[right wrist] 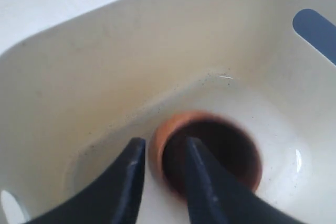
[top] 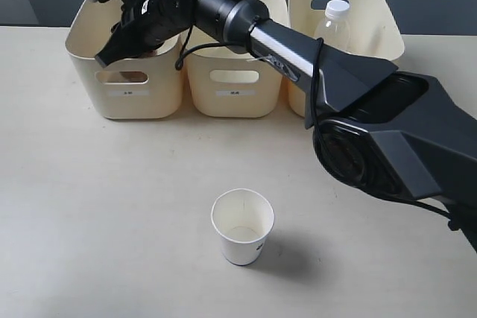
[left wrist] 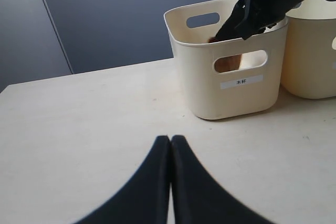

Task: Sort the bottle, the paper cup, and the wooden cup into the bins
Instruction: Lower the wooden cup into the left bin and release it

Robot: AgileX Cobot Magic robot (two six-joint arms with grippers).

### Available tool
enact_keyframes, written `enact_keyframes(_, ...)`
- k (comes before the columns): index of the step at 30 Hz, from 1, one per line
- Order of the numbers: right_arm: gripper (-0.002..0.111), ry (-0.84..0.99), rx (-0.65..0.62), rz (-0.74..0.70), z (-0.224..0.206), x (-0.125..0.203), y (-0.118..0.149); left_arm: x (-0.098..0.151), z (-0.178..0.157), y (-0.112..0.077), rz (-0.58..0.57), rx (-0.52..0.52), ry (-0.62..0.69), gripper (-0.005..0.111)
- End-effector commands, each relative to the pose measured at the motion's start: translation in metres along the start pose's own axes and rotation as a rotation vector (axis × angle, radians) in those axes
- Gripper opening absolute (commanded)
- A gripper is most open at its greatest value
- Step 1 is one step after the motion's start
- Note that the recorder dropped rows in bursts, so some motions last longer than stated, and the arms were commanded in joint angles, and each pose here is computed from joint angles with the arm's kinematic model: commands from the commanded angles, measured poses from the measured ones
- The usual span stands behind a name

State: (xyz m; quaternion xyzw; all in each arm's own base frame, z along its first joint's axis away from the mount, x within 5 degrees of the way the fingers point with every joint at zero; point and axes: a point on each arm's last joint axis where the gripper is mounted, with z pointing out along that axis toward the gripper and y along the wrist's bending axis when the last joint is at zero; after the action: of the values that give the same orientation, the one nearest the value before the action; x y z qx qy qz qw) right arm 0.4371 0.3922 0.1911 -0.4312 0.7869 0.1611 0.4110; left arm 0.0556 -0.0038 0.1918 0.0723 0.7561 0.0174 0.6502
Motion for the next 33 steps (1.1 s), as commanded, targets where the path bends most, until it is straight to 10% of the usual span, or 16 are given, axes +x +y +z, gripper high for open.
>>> enact_keyframes(1, 0.032, -0.013, 0.01, 0.015, -0.002, -0.003, -0.004, 0.0, 0.0, 0.0, -0.001, 0.003, -0.002, 0.0)
enact_keyframes(21, 0.032, -0.073, 0.026, 0.009, -0.012, -0.016, -0.004, 0.0, 0.0, 0.0, -0.001, 0.003, -0.002, 0.0)
enact_keyframes(33, 0.032, 0.247, -0.02, -0.242, -0.15, -0.073, 0.041, 0.0, 0.0, 0.0, -0.001, 0.003, -0.002, 0.0)
